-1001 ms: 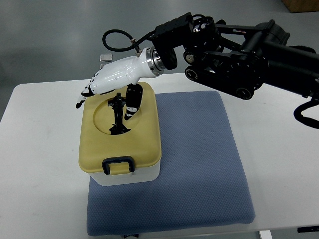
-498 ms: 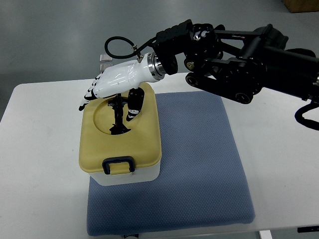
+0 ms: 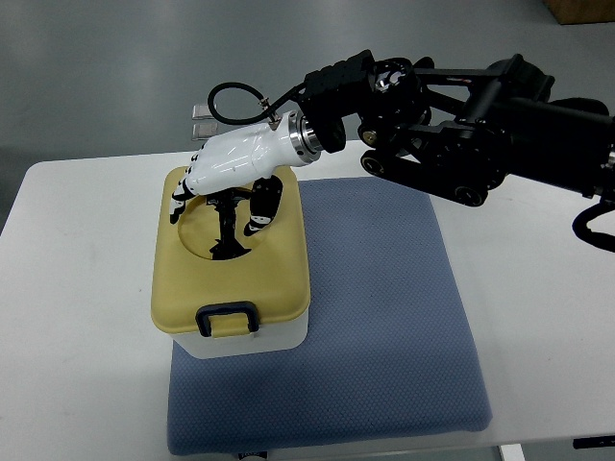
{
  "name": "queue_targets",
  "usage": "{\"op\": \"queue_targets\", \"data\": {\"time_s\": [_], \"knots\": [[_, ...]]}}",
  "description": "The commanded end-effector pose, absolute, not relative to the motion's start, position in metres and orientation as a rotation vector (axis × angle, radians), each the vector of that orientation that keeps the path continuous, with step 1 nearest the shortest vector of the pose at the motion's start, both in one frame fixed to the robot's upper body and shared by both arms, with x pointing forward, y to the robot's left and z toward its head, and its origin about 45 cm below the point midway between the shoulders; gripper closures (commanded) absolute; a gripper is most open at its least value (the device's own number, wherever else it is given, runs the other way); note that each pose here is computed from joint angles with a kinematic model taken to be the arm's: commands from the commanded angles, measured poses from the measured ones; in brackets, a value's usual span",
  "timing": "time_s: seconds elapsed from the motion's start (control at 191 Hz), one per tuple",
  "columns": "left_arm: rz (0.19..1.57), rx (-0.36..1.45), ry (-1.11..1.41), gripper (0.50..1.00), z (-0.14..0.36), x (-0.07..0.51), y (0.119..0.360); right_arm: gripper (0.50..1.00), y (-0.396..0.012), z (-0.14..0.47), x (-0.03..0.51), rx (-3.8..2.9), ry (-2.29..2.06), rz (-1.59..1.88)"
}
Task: Open white storage box with right hand
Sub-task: 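Close the right hand fingers around the black lid handle, then lift the yellow lid up off the white box with the right hand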
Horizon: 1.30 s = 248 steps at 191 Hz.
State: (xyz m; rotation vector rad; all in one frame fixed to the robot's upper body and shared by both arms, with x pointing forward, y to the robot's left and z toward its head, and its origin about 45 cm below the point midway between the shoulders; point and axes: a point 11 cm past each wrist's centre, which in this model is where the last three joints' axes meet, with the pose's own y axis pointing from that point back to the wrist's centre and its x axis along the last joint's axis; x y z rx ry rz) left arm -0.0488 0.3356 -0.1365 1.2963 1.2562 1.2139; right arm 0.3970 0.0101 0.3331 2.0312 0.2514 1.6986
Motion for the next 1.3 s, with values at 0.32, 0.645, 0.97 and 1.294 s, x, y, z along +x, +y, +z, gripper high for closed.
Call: {"op": "queue_targets", "data": {"time_s": [0.32,0.645,0.97,1.294], "knots": [[1.214,1.296,1.256,0.500,-0.137,-0.049,0.336,0.895,0.010,0.333,0.397,2.026,0.253,1.701],[1.214,1.296,1.256,0.500,-0.137,-0.049,0.336,1.000,0.009,0.335,0.397,2.038,0.261,1.708],[1.214,1.296,1.256,0.500,-0.137,-0.049,0.336,1.000,0.008,0.346,0.398,2.043,0.251,1.730],[1.214,1.296,1.256,0.500,-0.137,-0.049,0.336,1.000,0.003,0.395,0.413,1.964,0.162,1.840]]}}
